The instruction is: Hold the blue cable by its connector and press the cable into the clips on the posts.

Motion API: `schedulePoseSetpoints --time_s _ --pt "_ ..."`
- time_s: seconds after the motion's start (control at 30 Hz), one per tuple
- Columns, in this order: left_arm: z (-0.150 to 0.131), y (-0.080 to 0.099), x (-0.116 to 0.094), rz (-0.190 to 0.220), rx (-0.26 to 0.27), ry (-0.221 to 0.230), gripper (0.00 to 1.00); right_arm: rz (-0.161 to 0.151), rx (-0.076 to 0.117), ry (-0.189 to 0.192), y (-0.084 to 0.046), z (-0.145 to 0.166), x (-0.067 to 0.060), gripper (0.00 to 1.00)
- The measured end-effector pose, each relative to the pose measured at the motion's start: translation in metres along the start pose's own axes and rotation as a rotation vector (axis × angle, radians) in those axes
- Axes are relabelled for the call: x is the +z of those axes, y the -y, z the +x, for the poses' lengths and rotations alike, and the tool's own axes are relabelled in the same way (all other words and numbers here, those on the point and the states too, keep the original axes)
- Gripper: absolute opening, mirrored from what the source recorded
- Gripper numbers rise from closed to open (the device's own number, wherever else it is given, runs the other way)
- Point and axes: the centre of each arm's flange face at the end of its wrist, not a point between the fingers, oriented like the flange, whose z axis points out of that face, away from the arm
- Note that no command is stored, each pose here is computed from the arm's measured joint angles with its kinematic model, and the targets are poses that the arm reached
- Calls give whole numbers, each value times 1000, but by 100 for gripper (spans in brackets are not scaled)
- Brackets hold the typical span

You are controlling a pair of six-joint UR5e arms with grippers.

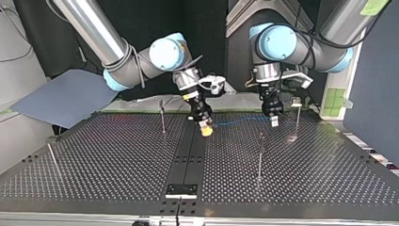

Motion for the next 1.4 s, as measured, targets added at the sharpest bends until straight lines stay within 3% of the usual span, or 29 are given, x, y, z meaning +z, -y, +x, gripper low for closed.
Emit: schedulePoseSetpoints --time_s 0.13,0.6,0.93,1.4 --pt "-5 3 3 6 0 0 2 1 9 -8 -4 4 3 0" --pt "-14 9 6 27 2 -7 2 -1 13 -19 -22 12 11 0" --pt "-17 5 13 23 0 1 2 24 8 -21 -13 14 12 0" --pt "-25 -4 30 21 -30 19 2 29 7 -32 -11 20 17 0"
